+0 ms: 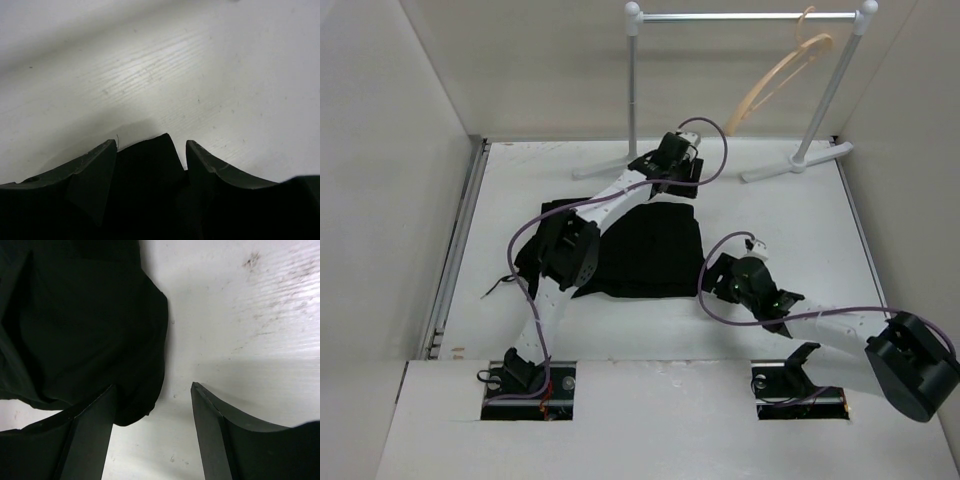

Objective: Place the trousers on the hanger
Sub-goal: Fold the trousers

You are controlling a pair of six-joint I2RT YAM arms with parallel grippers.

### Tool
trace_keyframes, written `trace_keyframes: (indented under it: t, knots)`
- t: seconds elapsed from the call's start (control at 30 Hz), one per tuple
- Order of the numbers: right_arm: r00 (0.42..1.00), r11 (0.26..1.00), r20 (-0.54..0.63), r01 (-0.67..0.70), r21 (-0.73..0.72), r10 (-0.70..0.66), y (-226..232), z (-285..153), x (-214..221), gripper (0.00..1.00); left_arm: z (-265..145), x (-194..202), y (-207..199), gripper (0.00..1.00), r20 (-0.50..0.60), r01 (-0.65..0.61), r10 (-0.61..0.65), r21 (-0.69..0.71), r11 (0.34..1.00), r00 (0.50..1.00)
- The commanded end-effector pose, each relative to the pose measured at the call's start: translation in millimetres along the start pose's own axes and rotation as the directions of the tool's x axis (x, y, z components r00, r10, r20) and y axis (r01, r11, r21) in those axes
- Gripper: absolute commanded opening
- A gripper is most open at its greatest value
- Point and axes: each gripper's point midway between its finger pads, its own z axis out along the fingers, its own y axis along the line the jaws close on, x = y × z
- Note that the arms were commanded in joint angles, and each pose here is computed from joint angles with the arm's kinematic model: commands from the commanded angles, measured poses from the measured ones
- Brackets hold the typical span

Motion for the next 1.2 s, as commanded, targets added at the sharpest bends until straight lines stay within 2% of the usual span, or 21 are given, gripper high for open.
trace_keyframes:
  t: [0.0,0.2,0.37,0.4,0.47,0.6,0.7,0.83,1.0,1.17]
  knots:
    - [1.000,0.997,0.004,-0.026,-0.077,0.026,16.9,4.7,0.2,0.66,-14.3,12.1,-26.0,0.55,-0.116,-0.106,0.121,0.129,0.986,0.986]
    - [0.999,0.997,-0.020,-0.037,-0.074,0.036,14.7,12.2,8.2,0.66,-19.7,37.1,-30.4,0.50,-0.182,-0.188,0.219,0.174,0.967,0.958]
    - [0.998,0.997,-0.047,-0.042,-0.072,0.039,14.8,17.9,14.6,0.65,-25.7,53.7,-27.4,0.49,-0.219,-0.213,0.252,0.185,0.959,0.943]
    - [0.998,0.996,-0.046,-0.045,-0.073,0.042,14.8,18.5,14.8,0.61,-23.7,58.2,-27.6,0.48,-0.228,-0.213,0.254,0.190,0.958,0.940]
    - [0.998,0.996,-0.034,-0.057,-0.072,0.055,14.3,19.8,13.4,0.49,-16.9,69.8,-26.7,0.39,-0.256,-0.204,0.252,0.199,0.959,0.933]
    - [0.997,0.994,-0.020,-0.074,-0.075,0.073,12.8,18.1,12.0,0.28,-8.9,73.3,-22.0,0.14,-0.265,-0.177,0.224,0.190,0.966,0.938]
    - [0.997,0.995,-0.017,-0.082,-0.056,0.082,5.4,14.8,13.9,0.20,-4.6,57.2,-4.7,0.09,-0.222,-0.161,0.186,0.126,0.979,0.957]
    - [0.996,0.995,-0.025,-0.087,-0.039,0.086,-0.5,11.8,17.4,0.13,3.2,39.2,22.2,0.06,-0.169,-0.141,0.145,0.035,0.989,0.975]
    - [0.994,0.994,-0.014,-0.108,0.004,0.108,-6.7,10.0,17.6,0.08,11.8,15.9,37.6,0.05,-0.096,-0.096,0.096,0.011,0.995,0.991]
    - [0.994,0.993,-0.023,-0.108,0.040,0.109,-8.7,8.1,19.2,0.04,14.2,-10.5,33.0,0.08,0.007,-0.085,0.084,0.033,0.996,0.996]
